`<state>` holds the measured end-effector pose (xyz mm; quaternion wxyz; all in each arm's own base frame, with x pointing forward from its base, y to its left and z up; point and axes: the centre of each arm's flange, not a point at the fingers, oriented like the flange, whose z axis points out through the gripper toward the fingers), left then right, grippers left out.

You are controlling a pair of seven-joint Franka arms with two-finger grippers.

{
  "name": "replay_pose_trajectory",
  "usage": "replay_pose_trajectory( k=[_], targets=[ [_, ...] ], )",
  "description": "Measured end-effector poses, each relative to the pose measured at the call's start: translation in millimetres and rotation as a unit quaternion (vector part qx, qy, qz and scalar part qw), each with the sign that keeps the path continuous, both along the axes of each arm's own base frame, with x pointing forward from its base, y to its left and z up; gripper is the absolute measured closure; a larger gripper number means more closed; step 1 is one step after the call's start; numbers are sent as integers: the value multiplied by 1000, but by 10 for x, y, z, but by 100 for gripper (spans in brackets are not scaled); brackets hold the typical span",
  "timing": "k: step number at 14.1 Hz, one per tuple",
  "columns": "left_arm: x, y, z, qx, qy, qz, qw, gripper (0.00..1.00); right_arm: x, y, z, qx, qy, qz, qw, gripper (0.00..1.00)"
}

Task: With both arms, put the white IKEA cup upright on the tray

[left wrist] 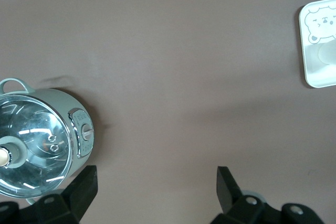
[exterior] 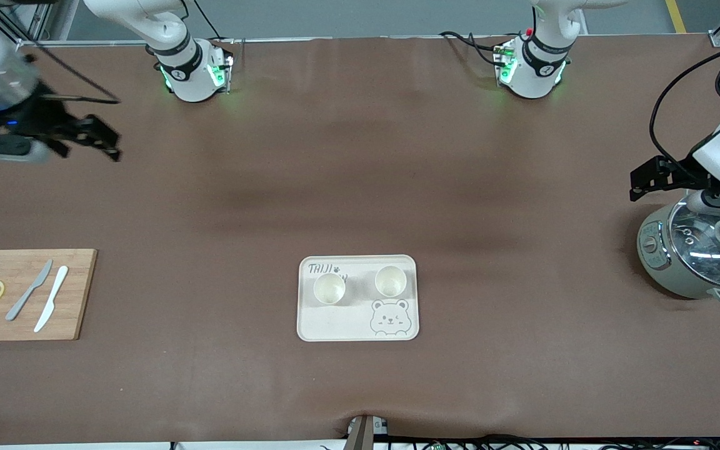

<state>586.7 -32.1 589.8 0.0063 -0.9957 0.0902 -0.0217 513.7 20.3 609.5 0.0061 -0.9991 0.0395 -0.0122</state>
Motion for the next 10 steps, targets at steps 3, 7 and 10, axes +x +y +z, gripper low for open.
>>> replay_pose_trajectory(
  k=[3, 7, 10],
  targets=[
    [-5, -12, -16, 0, 3, -1, 1000, 0, 13, -755, -52, 0, -10, 24, 1000, 0],
    [-11, -69, -29, 0, 4, -6, 1000, 0, 22, -762, -54, -1, -13, 34, 999, 0],
    [-18, -138, -42, 0, 6, -12, 1000, 0, 29, -739, -48, -2, -16, 36, 999, 0]
  ],
)
